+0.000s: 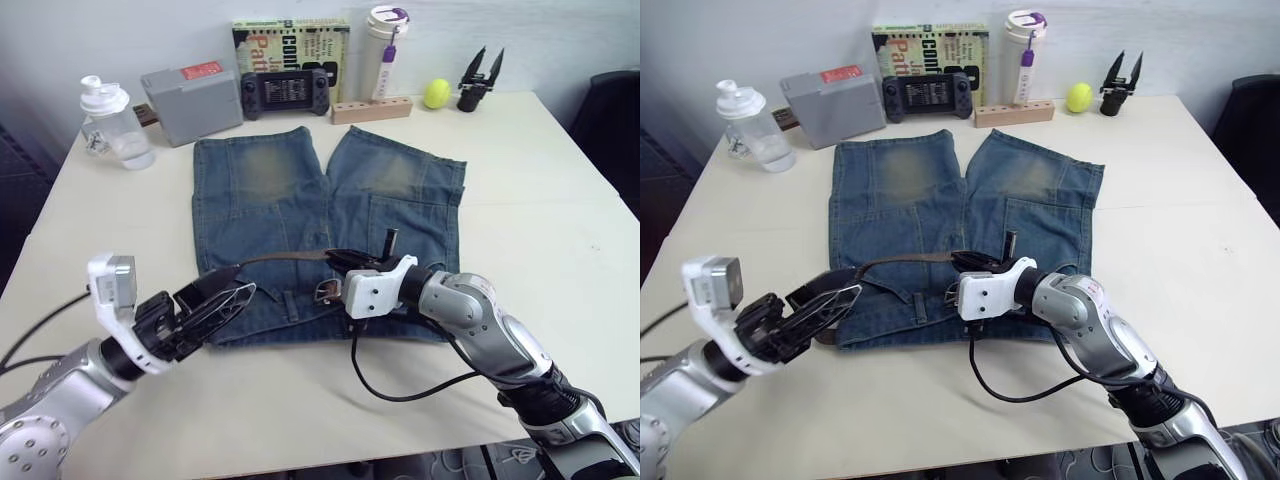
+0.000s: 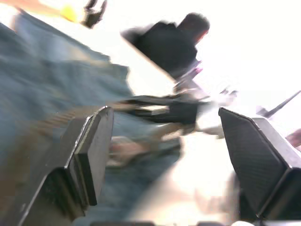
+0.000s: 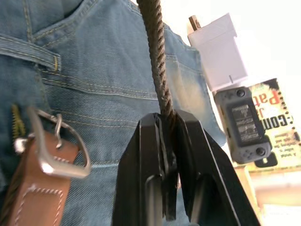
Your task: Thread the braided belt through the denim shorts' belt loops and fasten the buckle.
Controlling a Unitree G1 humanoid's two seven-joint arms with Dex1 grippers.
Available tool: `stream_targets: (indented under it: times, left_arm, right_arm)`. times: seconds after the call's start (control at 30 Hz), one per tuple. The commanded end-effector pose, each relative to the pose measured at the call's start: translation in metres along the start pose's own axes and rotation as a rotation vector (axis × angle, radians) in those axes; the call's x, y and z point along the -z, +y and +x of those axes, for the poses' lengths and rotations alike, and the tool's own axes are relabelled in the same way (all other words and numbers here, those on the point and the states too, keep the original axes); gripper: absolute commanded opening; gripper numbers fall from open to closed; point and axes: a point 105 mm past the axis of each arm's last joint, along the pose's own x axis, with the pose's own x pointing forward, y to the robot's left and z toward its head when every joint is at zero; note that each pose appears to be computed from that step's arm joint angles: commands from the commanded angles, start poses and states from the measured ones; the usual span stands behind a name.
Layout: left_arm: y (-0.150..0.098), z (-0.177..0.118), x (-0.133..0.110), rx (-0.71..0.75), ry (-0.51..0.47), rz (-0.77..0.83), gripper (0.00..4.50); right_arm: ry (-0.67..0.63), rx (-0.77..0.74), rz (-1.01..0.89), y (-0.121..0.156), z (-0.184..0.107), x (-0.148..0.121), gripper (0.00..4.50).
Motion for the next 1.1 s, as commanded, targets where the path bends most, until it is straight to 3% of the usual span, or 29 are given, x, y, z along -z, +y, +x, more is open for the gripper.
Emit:
stream_targets:
  times: [0.03,0.4,0.53,0.73,0.77,1.1]
  left_arm:
    - [0.0,0.004,-0.005,-0.049,-0.045,-0.036,3.92]
    - [0.005,0.012,-0.007,-0.08,-0.051,-0.062,3.92]
    - [0.018,0.01,-0.008,-0.125,-0.044,-0.078,2.85]
    - [0.021,0.012,-0.002,-0.111,0.011,-0.067,0.22]
    - [0.022,0.012,-0.001,-0.107,0.022,-0.065,0.04]
    - [0.01,0.024,0.002,-0.031,0.055,-0.065,0.04]
  right_arm:
    - [-0.035,0.037,-0.058,-0.005,-0.002,-0.006,0.0]
    - [-0.059,0.037,-0.066,-0.001,0.0,-0.011,0.0]
    - [-0.061,0.039,-0.068,-0.002,0.0,-0.012,0.0]
    - [-0.074,0.052,-0.067,-0.003,0.0,-0.016,0.0]
    - [-0.077,0.053,-0.066,-0.003,0.0,-0.016,0.0]
    - [-0.074,0.056,-0.061,-0.003,0.0,-0.016,0.0]
